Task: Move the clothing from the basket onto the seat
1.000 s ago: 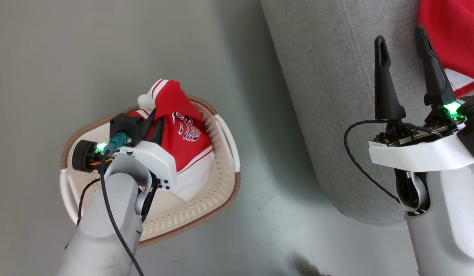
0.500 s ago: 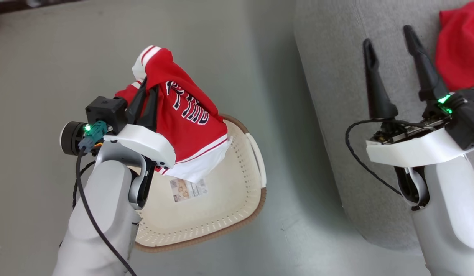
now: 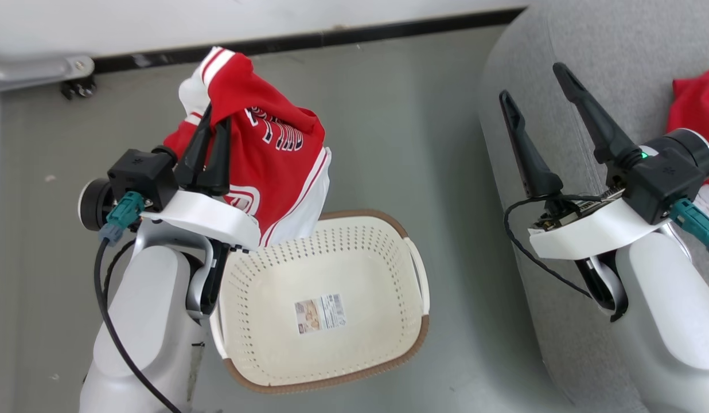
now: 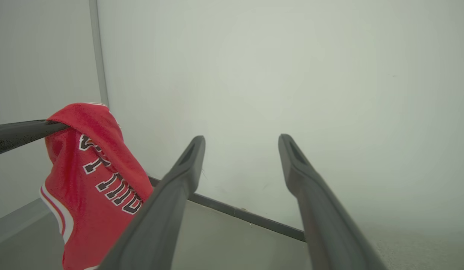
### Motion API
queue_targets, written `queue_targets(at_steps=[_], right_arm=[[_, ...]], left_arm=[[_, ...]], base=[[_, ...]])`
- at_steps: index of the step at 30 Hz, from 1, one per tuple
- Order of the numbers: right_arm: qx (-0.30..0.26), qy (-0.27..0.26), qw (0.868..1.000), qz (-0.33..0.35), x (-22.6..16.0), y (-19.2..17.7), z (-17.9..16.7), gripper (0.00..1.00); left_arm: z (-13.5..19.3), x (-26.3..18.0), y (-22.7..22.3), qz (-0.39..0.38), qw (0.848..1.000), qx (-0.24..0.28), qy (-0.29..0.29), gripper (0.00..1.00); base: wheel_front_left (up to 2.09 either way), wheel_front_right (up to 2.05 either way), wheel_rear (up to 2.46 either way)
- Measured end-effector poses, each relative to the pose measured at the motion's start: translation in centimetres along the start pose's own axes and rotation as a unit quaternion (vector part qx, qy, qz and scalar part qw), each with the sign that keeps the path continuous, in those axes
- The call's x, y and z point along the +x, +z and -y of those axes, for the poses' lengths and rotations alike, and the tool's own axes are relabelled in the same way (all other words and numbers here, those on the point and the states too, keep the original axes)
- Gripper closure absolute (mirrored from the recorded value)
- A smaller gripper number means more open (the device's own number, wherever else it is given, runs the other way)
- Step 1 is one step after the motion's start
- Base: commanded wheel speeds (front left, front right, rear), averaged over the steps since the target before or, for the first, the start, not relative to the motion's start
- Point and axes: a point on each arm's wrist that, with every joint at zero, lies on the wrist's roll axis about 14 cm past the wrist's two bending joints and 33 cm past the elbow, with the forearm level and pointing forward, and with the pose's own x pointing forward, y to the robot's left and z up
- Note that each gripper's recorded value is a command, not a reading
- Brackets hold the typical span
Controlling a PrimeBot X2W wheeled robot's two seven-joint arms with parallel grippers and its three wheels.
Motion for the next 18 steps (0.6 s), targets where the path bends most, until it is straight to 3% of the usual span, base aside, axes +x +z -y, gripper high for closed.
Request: queue_targets(at_steps=[18], right_arm=[[-0.026,0.129,0.991,-0.011,-1.4,3.4,-7.4,0.00]], left_arm=[[0.5,-4.5,11.1,0.122,0.991,0.047,-0.003,1.00]], base=[[0.00,0.00,0.00]])
